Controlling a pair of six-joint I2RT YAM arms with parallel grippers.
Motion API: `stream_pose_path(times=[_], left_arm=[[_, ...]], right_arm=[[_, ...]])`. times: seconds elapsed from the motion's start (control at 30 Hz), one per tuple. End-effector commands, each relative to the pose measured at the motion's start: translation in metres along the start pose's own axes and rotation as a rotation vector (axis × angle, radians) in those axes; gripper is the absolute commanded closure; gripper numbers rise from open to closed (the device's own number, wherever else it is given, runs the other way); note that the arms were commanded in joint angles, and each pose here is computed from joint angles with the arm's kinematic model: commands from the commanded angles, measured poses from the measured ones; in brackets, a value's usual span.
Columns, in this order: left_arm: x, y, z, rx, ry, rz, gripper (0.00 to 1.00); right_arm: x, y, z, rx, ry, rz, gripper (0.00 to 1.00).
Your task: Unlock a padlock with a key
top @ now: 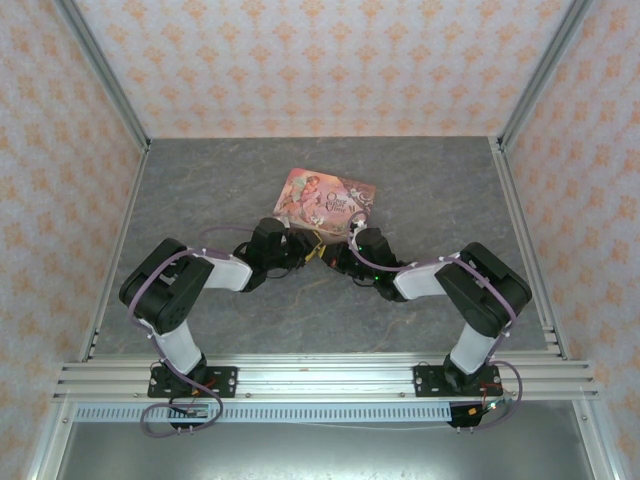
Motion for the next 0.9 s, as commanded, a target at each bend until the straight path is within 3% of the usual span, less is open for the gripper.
stream_pose_path(times=[0.0, 0.17, 0.3, 0.47, 0.6, 0.87], left_arm=[[-0.012, 0.003, -0.004, -0.042, -0.038, 0.03, 0.66], [-0.014, 0.003, -0.004, -0.04, -0.044, 0.032, 0.82], [-0.016, 0.002, -0.006, -0.04, -0.046, 0.032, 0.95], [-0.019, 0.001, -0.01, -0.044, -0.028, 0.008, 1.0], [-0.018, 0.0, -0.013, -0.049, 0.028, -0.061, 1.0], [-0.023, -0.001, -0.011, -0.035, 0.032, -0.152, 1.0]], right_arm=[[0.009, 0.006, -0.005, -0.033, 0.041, -0.004, 1.0], [0.01, 0.007, -0.008, -0.038, 0.038, -0.018, 0.99], [0.006, 0.008, -0.017, -0.04, -0.012, -0.052, 0.79], [-0.002, 0.012, -0.044, -0.039, -0.162, -0.17, 0.57], [0.015, 0.022, -0.082, -0.045, -0.249, -0.473, 0.45], [0.054, 0.017, -0.118, -0.076, -0.255, -1.157, 0.43]])
Point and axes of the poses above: each hand's point on the last joint's axis, 136 mm out from that joint toward the fingers, its own z axis out along the fingers, its own x axis along the line the jaws close on, y = z × x, the point moved 9 cm from there along -z, back along the fingers, and after that the axes turned 14 degrees about -z, right-handed, at the moved point
